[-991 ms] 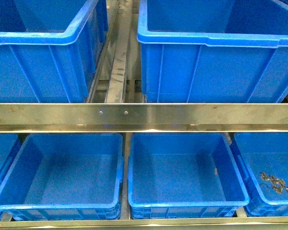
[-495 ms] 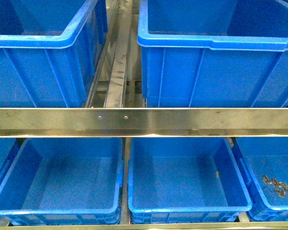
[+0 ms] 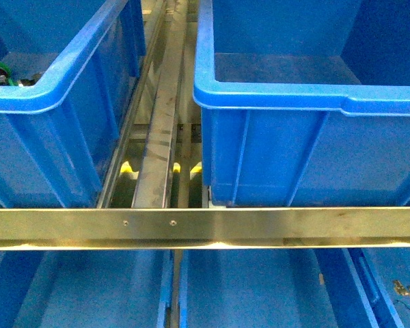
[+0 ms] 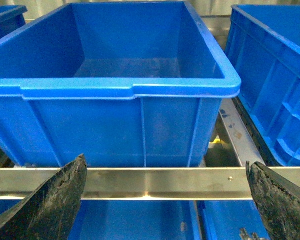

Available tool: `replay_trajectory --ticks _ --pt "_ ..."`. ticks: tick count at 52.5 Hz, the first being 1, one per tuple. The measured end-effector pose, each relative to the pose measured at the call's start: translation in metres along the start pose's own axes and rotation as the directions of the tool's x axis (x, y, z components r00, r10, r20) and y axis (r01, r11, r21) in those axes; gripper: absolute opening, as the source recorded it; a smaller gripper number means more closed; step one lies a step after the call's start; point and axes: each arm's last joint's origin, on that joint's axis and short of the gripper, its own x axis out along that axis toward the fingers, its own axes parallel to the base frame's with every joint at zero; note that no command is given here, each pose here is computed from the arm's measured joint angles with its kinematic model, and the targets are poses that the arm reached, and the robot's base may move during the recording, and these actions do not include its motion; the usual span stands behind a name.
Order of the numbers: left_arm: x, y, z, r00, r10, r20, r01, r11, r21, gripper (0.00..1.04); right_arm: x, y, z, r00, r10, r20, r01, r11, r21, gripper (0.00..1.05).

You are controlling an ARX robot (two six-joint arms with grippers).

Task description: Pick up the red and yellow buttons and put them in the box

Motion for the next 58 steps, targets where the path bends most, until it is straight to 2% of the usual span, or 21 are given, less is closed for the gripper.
replay_trajectory --ticks 43,47,49,51,53,55,56,58 --pt "0.000 0.000 0.000 1.000 -0.001 0.000 0.001 1.000 0.000 0.97 0.000 0.000 0.000 1.000 0.001 0.000 -0.001 1.000 0.000 0.97" --pt "0.000 0.000 -0.001 0.990 -0.084 -0.114 0.078 0.995 -0.053 0.97 0.000 0.000 0.000 1.000 -0.003 -0.001 0.003 1.000 0.000 0.97" --pt "0.000 0.001 0.002 0.970 -0.130 -0.205 0.107 0.987 -0.121 0.97 0.000 0.000 0.000 1.000 -0.004 -0.001 0.004 1.000 0.000 0.97" --pt "0.002 0.002 0.008 0.949 -0.167 -0.269 0.121 0.976 -0.180 0.97 0.000 0.000 0.000 1.000 -0.003 0.000 0.003 1.000 0.000 0.97" --pt "0.010 0.003 0.028 0.947 -0.165 -0.277 0.100 0.967 -0.235 0.97 0.000 0.000 0.000 1.000 -0.003 0.000 0.003 1.000 0.000 0.97" --pt "0.018 0.005 0.053 0.961 -0.147 -0.235 0.090 0.967 -0.240 0.97 0.000 0.000 0.000 1.000 -0.003 0.000 0.003 1.000 0.000 0.97" --pt "0.025 0.006 0.074 0.974 -0.124 -0.192 0.078 0.970 -0.228 0.97 0.000 0.000 0.000 1.000 -0.003 0.000 0.003 1.000 0.000 0.97" --pt "0.032 0.007 0.095 0.984 -0.101 -0.149 0.068 0.974 -0.217 0.97 0.000 0.000 0.000 1.000 -0.003 0.000 0.003 1.000 0.000 0.97"
